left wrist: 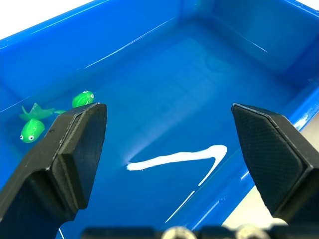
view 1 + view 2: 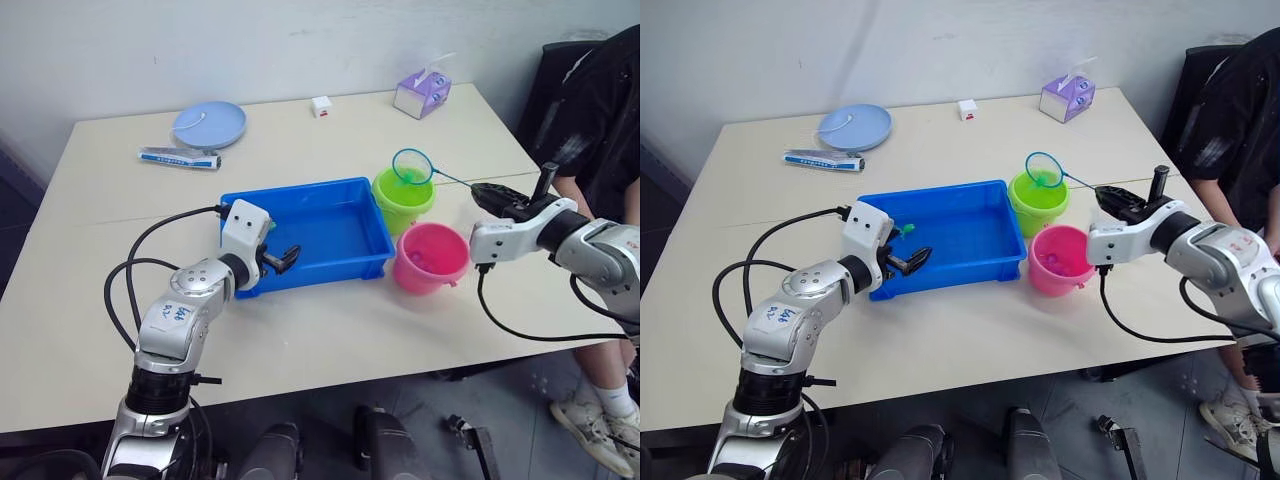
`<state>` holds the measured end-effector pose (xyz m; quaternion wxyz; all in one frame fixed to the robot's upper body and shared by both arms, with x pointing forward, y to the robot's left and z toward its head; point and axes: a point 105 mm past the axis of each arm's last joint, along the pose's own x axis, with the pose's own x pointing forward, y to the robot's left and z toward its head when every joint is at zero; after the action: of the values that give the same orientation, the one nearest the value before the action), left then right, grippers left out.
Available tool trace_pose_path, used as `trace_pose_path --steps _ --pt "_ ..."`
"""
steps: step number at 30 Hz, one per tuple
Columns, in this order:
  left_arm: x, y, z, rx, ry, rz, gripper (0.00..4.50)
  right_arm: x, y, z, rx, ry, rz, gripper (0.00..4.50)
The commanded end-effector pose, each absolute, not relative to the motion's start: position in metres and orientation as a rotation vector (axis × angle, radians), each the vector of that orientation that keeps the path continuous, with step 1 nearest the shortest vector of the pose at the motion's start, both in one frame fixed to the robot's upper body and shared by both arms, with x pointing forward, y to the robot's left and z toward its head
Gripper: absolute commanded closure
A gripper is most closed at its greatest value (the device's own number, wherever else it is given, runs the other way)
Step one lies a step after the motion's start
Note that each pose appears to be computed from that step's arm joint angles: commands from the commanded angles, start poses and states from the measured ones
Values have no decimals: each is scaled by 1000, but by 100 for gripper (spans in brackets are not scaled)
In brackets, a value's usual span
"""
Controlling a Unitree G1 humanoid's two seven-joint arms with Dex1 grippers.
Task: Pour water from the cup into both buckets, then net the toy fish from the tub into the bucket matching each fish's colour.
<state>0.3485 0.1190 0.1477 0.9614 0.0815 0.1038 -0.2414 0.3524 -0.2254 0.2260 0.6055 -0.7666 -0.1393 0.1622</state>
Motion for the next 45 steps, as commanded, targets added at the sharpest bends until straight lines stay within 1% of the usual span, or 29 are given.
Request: trace_pose_path --steps 1,2,4,8,13,14,16,18,20,24,28,30,37,45 --pt "350 118 155 174 176 -490 20 353 -230 253 -1768 -374 286 374" --pt "350 118 155 174 177 -490 20 352 -229 247 -1788 -362 307 374" --pt "350 118 155 175 176 -492 20 351 -226 245 -1789 -373 320 374" --pt "350 119 155 175 176 -487 20 356 -228 268 -1737 -393 250 374" --pt "349 125 156 179 181 -462 20 359 -202 298 -1427 -413 281 374" --pt "348 128 156 177 185 -442 20 361 -189 301 -1304 -394 338 374" --pt "347 133 155 175 190 -419 20 360 -172 302 -1164 -360 427 374" --pt "344 140 156 171 194 -381 20 357 -151 287 -927 -233 579 374" --pt "341 148 158 167 194 -344 20 350 -130 273 -754 -118 714 374" --pt "333 155 158 158 201 -305 20 346 -109 253 -561 94 839 374" --pt "327 160 157 152 208 -271 20 343 -95 242 -473 210 908 374" --pt "325 162 157 149 212 -254 20 345 -90 237 -452 243 923 374" --pt "315 170 154 134 224 -201 20 348 -81 203 -347 428 975 374" --pt "312 170 152 127 229 -187 20 358 -72 177 -310 504 990 374"
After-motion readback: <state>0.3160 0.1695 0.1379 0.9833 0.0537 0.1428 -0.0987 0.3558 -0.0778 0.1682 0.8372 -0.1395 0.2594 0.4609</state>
